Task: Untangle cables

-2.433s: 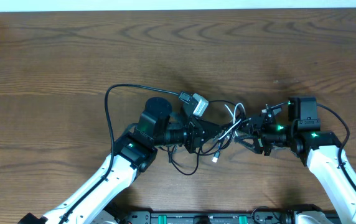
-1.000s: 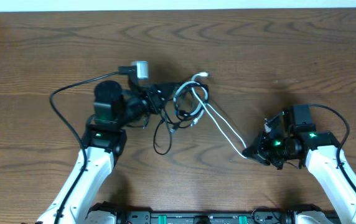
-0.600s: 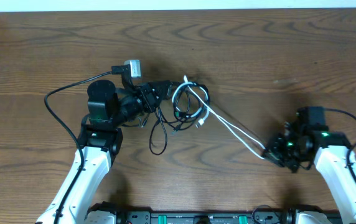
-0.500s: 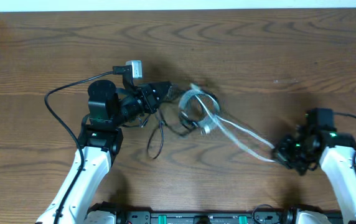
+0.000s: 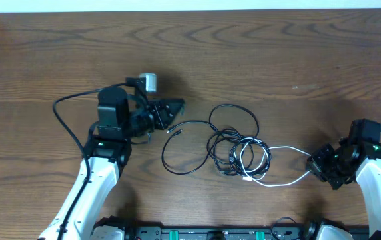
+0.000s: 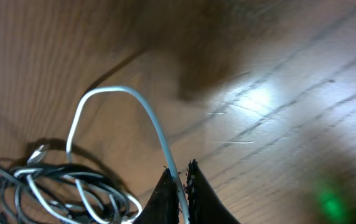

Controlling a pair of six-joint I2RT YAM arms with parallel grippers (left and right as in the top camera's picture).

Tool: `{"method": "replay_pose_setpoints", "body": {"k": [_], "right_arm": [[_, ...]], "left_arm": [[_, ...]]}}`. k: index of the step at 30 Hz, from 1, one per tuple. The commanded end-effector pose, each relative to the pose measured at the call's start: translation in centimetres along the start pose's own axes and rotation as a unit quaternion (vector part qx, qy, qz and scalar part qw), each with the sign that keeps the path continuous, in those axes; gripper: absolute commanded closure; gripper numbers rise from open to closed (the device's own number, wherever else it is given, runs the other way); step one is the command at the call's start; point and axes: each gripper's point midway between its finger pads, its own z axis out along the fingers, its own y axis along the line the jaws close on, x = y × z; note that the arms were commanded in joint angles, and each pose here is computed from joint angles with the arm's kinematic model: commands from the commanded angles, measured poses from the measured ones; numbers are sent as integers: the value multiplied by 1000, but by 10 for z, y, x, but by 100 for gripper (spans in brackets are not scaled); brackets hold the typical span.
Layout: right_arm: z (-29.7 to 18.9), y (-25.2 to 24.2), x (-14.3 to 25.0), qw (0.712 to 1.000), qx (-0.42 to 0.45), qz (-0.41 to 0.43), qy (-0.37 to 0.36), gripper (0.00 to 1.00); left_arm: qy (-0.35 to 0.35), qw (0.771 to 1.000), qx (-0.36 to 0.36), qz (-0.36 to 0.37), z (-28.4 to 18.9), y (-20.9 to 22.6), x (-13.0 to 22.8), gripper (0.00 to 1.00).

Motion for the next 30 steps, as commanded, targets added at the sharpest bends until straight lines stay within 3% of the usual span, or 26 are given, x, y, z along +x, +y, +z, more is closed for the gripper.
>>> {"method": "replay_pose_setpoints", "body": {"k": [1,2,3,6,9,11,13,19,30], "right_arm": [[-3,8,-1,1000,-24,-14,0,94],[-3,8,-1,1000,-24,-14,-1,93],[-4,9,-1,1000,-24,-15,-1,93],[-4,9,-1,1000,-25,-17,-2,89],[-4,9,-1,999,-25,-26,-2,86],[-4,8,-1,999,-24,-40,-1,83],[-3,8,-1,999,-24,-46,-2,82],[-3,8,-1,999,-24,-46,-1,81],[-3,7,1,998,-22,-54,1,79]], "left_arm": [[56,997,48,4,6,-25,25,47],[77,996,48,-2,10,-28,38,31],[89,995,44,-4,13,-30,46,26],[116,993,0,1,24,-27,71,23],[119,987,-96,42,31,-6,90,23],[107,971,-198,76,28,18,98,22],[110,959,-231,122,29,22,105,22],[145,935,-257,196,49,26,138,12],[176,928,-258,202,80,48,163,2]]}}
